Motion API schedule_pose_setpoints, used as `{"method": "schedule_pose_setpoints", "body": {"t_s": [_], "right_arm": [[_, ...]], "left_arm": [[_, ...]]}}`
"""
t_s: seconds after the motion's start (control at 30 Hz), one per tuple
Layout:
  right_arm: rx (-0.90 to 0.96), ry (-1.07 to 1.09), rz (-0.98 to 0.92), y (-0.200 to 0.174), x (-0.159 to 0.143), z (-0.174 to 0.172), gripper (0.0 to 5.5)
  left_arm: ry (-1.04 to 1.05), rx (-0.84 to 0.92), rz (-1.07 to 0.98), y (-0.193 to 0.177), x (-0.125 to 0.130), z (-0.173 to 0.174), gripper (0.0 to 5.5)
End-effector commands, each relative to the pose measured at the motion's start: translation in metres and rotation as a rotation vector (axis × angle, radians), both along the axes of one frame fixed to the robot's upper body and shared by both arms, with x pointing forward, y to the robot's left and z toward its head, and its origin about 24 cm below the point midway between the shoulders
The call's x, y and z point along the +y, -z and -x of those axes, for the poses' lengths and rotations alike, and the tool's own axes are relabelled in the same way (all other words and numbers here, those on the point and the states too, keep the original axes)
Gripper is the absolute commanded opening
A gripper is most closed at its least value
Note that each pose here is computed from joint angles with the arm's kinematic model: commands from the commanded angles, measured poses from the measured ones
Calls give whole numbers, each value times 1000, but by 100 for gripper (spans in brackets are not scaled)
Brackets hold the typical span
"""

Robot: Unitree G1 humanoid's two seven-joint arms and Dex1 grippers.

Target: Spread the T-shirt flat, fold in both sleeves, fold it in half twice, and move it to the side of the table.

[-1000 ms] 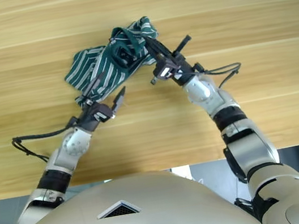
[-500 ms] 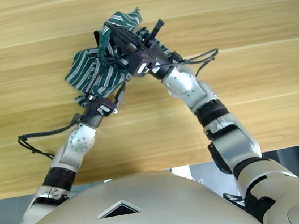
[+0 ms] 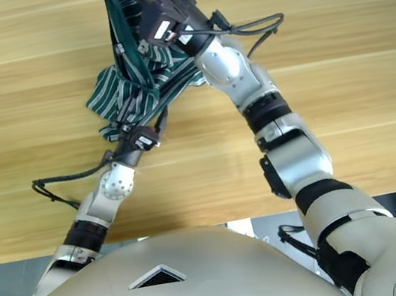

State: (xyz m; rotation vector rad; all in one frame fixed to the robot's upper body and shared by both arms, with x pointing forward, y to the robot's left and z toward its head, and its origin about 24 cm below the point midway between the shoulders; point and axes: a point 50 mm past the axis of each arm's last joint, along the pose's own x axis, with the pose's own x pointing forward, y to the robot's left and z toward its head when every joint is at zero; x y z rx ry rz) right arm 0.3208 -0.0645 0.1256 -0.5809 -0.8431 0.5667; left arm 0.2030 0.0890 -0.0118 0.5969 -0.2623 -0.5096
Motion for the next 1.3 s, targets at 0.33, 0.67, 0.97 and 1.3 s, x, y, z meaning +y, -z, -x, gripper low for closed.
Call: {"method": "schedule_pose_setpoints", "body": {"t_s": [0.33, 0.67, 0.97, 1.3], "right_arm": [[-50, 55, 11, -10, -4, -12, 1], [-19, 81, 36, -7, -2, -21, 1], [4, 106, 50, -2, -4, -25, 0], [31, 125, 78, 7, -3, -27, 0]], "left_arm": [[-227, 168, 64, 22, 8, 7, 360], [-144, 298, 147, 22, 27, 30, 360], [-150, 304, 171, 21, 27, 27, 307], [-139, 215, 153, 16, 26, 24, 162]]}}
